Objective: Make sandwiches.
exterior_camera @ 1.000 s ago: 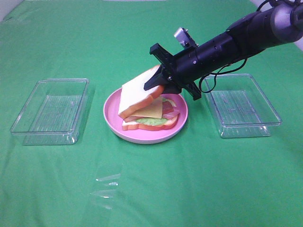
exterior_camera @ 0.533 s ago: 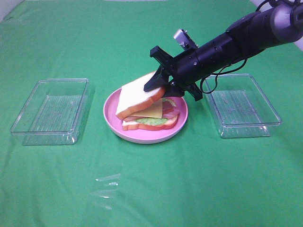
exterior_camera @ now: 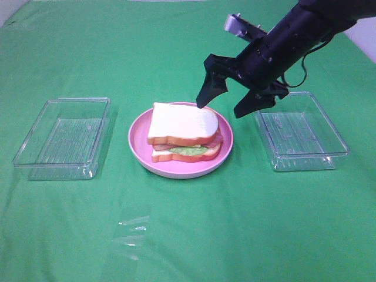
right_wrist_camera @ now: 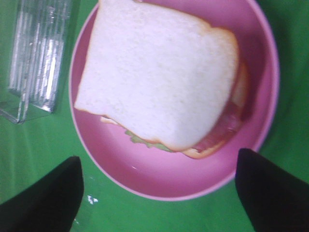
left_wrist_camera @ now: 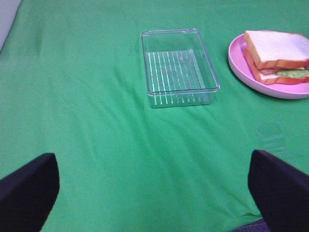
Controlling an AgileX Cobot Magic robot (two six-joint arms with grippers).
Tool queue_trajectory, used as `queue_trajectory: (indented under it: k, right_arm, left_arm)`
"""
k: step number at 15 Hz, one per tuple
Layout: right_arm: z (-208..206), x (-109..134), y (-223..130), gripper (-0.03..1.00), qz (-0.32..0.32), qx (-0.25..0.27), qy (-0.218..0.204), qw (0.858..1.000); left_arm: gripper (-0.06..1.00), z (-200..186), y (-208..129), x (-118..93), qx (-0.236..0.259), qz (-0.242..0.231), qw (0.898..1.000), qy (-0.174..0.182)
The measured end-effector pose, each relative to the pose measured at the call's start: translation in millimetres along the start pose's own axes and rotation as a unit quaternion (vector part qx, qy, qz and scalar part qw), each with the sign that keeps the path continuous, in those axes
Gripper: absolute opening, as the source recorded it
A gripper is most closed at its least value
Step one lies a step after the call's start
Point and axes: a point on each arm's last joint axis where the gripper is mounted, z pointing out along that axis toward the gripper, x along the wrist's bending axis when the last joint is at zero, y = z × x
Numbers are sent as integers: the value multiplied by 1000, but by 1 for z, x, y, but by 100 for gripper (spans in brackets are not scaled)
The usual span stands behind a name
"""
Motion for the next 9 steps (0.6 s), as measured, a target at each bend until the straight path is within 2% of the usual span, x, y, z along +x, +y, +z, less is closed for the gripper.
queue_trajectory:
  k: [1, 2, 4, 6, 8, 9]
  right_arm:
    - [-14, 1, -1, 83, 1, -8, -32, 999]
    - [-47, -1, -1, 83, -6, -35, -99, 994]
    - [-75, -14, 2, 83, 14, -54, -126, 990]
    - [-108, -55, 1, 83, 63, -49, -159, 984]
    - [-133, -100, -12, 83, 107, -25, -223, 969]
    - [-138, -108, -18, 83, 120, -5, -247, 962]
  left_arm:
    - [98, 0, 0, 0, 0, 0, 1000, 0]
    - [98, 0, 0, 0, 0, 0, 1000, 0]
    - [98, 0, 0, 0, 0, 0, 1000, 0]
    - [98, 0, 0, 0, 0, 0, 1000, 0]
    - [98, 0, 0, 0, 0, 0, 1000, 0]
    - [98, 0, 0, 0, 0, 0, 1000, 0]
